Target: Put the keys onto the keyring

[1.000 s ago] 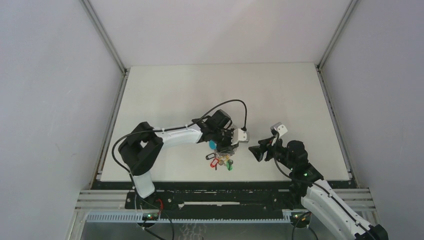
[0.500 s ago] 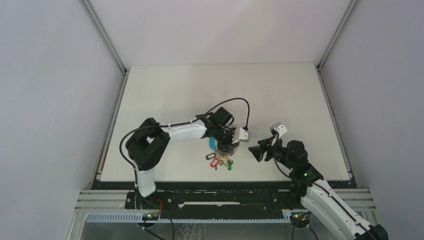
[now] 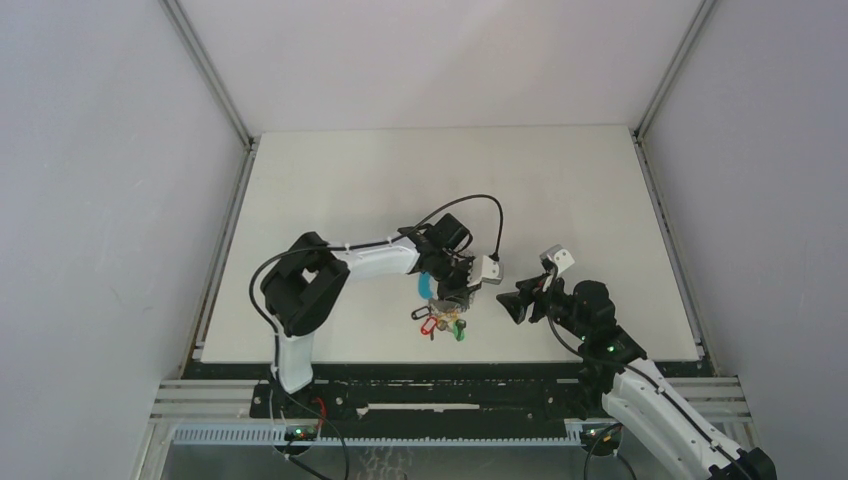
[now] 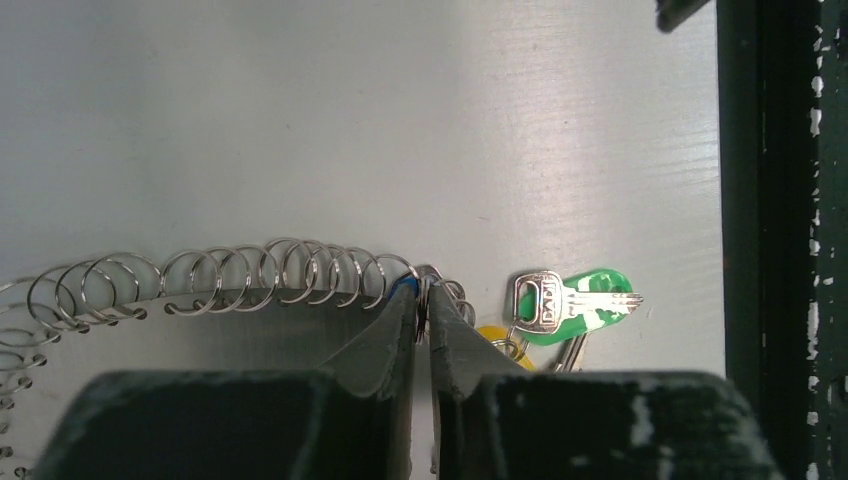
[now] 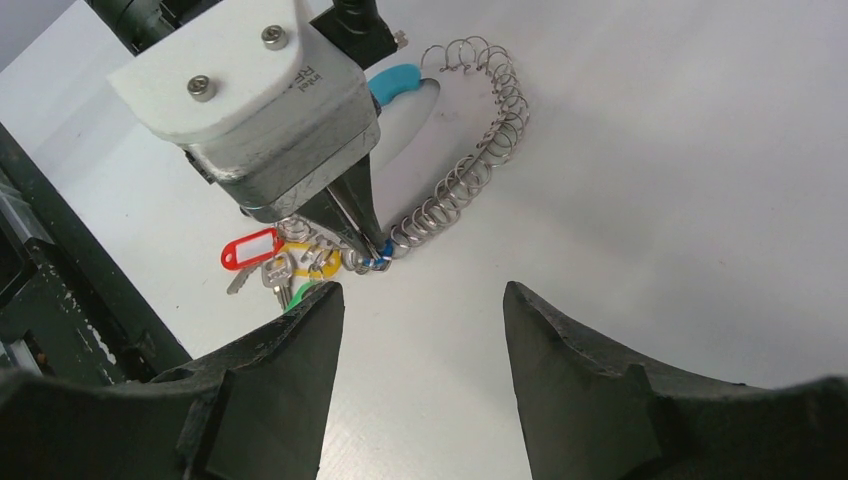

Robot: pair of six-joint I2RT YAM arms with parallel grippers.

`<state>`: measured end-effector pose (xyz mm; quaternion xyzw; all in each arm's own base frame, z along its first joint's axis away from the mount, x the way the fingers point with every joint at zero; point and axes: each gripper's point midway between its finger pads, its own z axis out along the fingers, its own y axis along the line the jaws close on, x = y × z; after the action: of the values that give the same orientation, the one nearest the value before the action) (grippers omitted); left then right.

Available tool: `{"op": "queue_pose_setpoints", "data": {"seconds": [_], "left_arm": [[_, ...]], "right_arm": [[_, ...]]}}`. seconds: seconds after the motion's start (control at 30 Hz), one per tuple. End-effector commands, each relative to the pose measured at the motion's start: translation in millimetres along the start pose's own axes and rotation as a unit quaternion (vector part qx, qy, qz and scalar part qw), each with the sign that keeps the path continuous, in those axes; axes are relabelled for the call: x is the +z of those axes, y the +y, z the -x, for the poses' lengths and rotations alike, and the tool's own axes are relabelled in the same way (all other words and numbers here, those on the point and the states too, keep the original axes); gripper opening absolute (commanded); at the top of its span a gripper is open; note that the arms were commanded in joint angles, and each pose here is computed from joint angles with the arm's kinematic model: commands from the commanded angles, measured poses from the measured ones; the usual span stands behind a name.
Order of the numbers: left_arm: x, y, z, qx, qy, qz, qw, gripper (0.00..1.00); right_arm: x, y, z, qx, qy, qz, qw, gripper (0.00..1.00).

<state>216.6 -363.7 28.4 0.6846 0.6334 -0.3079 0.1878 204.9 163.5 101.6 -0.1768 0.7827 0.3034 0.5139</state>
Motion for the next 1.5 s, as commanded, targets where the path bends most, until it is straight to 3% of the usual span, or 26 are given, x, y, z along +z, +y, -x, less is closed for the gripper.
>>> {"op": "queue_pose_setpoints", "data": {"seconds": [0.0, 0.07, 0.53, 0.87, 1.13, 1.47], "left_arm": [[-9, 4, 21, 0.01, -0.026, -0.003, 1.0, 0.07], [-11, 3, 23, 0.012, -0.028, 0.001, 1.0, 0.01], [-62, 1, 51, 0.007, -0.166, 0.074, 0.983, 0.0], [-108, 8, 86, -0.028, -0.329, 0.153, 0.931, 0.0], [-151, 4, 101, -0.056, -0.466, 0.165, 0.868, 0.0], [-148, 6, 89, -0.061, -0.467, 0.171, 0.866, 0.0]], "right_arm": [[0, 4, 17, -0.003, -0.022, 0.008, 1.0, 0.6], [0, 5, 17, -0.003, -0.021, 0.009, 1.0, 0.6], [4, 15, 22, -0.025, -0.031, 0.046, 0.998, 0.59], [16, 35, 43, -0.041, -0.064, 0.111, 0.991, 0.53], [30, 43, 66, -0.074, -0.083, 0.14, 0.984, 0.45], [57, 53, 86, -0.053, -0.078, 0.176, 0.98, 0.46]]}}
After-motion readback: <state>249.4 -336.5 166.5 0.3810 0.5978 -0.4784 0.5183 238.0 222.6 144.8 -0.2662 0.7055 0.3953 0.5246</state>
